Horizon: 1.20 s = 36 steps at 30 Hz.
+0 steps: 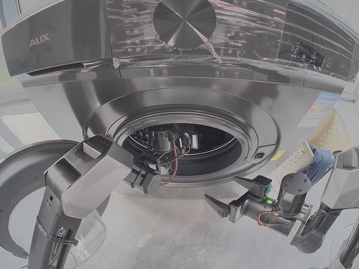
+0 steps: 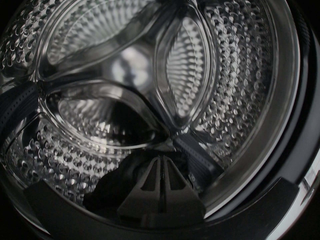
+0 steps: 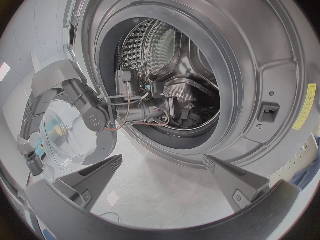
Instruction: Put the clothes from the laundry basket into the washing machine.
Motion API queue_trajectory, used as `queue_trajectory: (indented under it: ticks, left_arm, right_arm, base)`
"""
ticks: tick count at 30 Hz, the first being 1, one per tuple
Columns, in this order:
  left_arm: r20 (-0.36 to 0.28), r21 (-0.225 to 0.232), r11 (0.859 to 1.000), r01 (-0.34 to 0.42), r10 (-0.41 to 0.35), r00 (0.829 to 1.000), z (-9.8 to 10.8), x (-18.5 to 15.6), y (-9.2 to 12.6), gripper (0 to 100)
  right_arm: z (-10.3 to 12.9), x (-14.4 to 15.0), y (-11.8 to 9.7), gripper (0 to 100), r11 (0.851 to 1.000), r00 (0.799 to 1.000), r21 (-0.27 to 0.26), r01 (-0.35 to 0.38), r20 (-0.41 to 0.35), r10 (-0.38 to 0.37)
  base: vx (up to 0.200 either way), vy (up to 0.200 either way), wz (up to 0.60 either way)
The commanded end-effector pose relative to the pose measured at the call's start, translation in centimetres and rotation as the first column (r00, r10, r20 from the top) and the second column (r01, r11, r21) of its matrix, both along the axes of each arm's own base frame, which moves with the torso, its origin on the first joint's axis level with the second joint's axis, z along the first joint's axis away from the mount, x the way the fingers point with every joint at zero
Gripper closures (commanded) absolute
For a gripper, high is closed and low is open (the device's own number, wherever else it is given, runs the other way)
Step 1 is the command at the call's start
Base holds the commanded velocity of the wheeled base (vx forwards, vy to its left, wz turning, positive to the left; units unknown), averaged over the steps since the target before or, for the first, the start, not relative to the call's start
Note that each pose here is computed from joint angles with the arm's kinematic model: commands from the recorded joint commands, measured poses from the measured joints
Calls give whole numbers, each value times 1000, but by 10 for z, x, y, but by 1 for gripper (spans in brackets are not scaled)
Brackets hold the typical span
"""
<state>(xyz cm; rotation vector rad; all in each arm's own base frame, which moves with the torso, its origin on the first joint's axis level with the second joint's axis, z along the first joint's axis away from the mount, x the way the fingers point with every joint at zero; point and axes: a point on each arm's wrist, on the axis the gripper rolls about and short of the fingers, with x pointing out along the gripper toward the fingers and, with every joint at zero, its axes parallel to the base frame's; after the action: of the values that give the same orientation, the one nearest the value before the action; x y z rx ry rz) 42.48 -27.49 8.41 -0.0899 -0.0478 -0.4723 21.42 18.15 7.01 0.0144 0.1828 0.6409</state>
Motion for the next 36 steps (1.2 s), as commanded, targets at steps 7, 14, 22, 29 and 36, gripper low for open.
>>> queue_trajectory:
  ticks: [7,14,22,29,36]
  left_arm:
    - [74,-76,995,-57,62,995,-12,38,5,100]
    - [85,-85,995,-60,67,994,-14,43,5,100]
    - [25,-44,997,-61,63,998,11,19,11,0]
    - [-74,9,1000,5,-4,997,26,-26,2,0]
    - [-202,102,994,40,-19,979,-17,-35,7,0]
  right_arm:
    - [0,0,0,0,1000,1000,0,-1,1,1]
    - [0,0,0,0,1000,1000,0,1,-1,-1]
    - [0,0,0,0,1000,1000,0,2,-1,-2]
    - [-1,0,0,0,1000,1000,-1,-1,-2,1]
    - [1,-1,1,0,1000,1000,3,-2,2,2]
  base:
    - [0,0,0]
    - [0,0,0]
    - [0,0,0]
    - [0,0,0]
    - [0,0,0]
